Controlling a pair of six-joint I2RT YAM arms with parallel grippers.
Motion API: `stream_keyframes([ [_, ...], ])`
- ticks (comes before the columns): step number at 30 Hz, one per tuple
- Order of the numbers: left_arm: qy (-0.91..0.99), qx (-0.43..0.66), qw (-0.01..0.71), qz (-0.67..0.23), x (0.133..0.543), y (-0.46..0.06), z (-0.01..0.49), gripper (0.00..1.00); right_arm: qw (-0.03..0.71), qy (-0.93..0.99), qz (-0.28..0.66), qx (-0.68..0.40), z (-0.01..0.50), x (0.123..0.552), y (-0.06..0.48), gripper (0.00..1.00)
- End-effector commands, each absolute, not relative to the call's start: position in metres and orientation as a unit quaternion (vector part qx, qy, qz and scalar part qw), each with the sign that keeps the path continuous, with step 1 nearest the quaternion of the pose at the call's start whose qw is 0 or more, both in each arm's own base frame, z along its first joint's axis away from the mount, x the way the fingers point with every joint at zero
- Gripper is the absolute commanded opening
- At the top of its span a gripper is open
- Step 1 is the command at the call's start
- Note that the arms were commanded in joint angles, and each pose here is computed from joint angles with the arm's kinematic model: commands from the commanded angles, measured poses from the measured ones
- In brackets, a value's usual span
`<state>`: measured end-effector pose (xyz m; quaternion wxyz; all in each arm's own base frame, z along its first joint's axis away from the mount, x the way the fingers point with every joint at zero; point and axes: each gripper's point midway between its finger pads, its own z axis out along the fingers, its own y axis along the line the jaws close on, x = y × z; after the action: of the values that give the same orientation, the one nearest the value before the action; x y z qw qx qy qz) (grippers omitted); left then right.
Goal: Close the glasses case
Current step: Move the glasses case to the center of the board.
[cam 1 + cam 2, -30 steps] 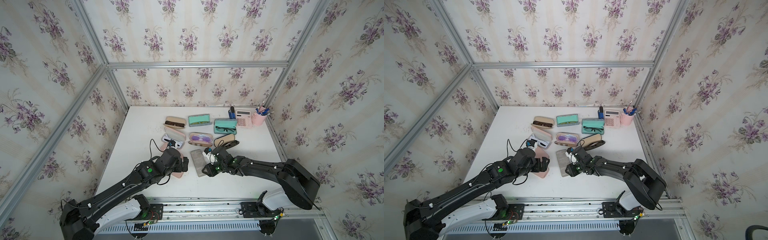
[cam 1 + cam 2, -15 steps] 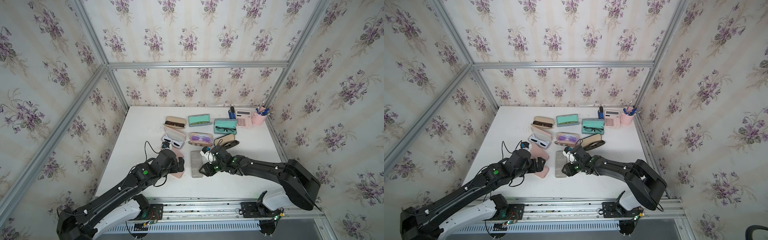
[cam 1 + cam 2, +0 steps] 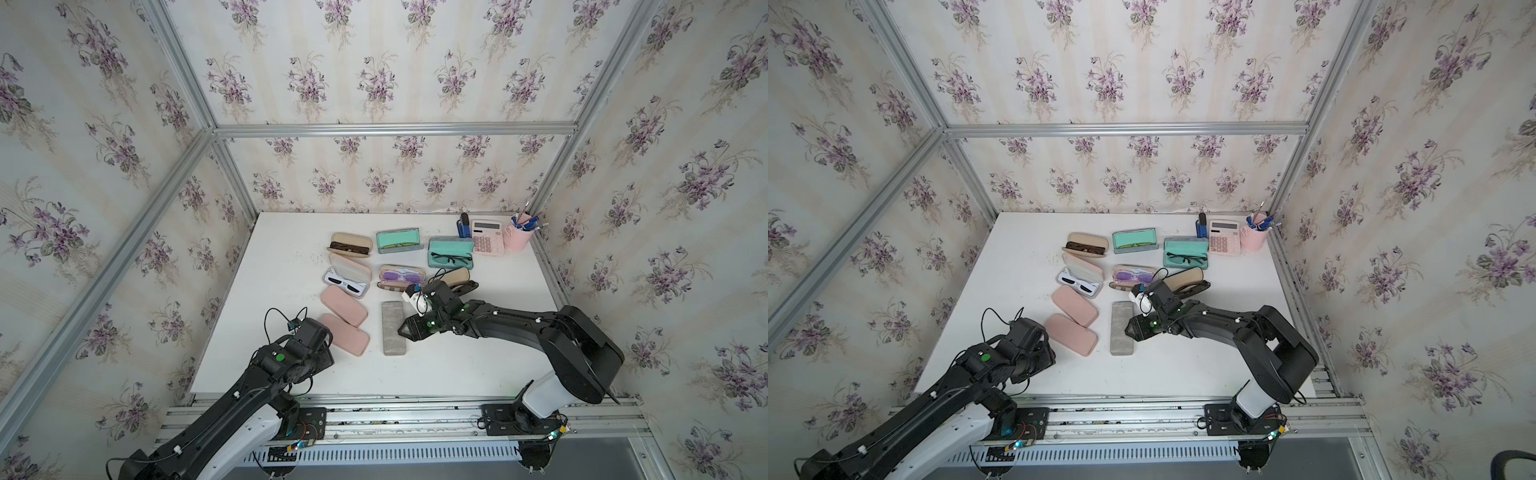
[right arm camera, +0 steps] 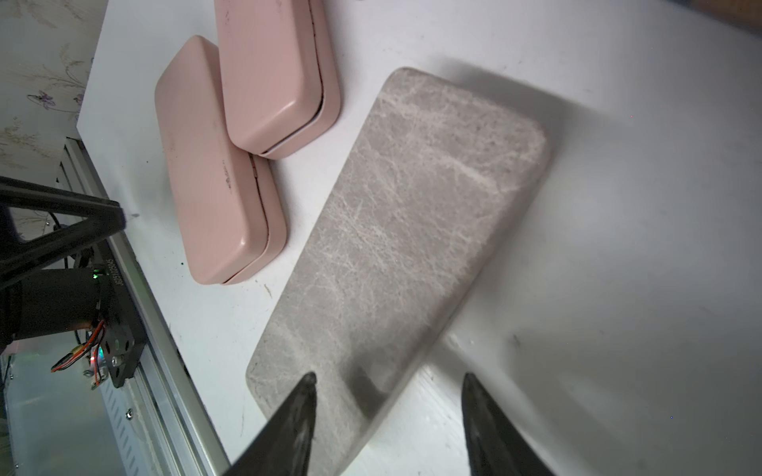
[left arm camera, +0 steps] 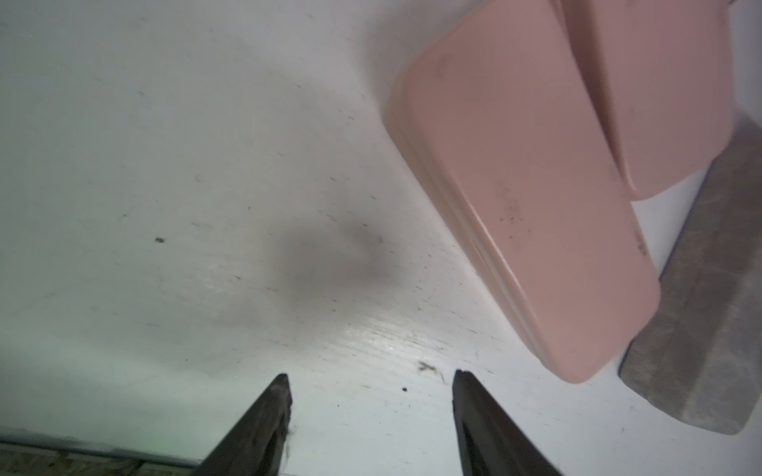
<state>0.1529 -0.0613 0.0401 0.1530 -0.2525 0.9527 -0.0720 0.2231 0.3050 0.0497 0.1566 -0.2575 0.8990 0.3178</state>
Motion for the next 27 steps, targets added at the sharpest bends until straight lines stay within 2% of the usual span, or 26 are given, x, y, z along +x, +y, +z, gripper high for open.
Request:
stream_keyframes([
  [1,0.947,-0.262,0.161,-0.089,0.175,-0.069,0.036,0.63,0.163,0.884,0.339,-0.276,0.056,0.223,0.319,0.55],
  [5,0.949,-0.263,0.162,-0.059,0.189,-0.06,0.035,0.63,0.157,0.877,0.35,-0.289,0.054,0.216,0.334,0.54],
  [16,0.956,-0.243,0.155,-0.055,0.22,-0.059,0.029,0.65,0.134,0.867,0.368,-0.306,0.039,0.195,0.36,0.51],
  [22,0.951,-0.233,0.194,-0.062,0.234,-0.056,0.055,0.65,0.127,0.858,0.384,-0.317,0.045,0.175,0.374,0.5],
  [27,0.956,-0.21,0.191,-0.077,0.244,-0.066,0.058,0.65,0.121,0.852,0.392,-0.324,0.047,0.16,0.384,0.5],
])
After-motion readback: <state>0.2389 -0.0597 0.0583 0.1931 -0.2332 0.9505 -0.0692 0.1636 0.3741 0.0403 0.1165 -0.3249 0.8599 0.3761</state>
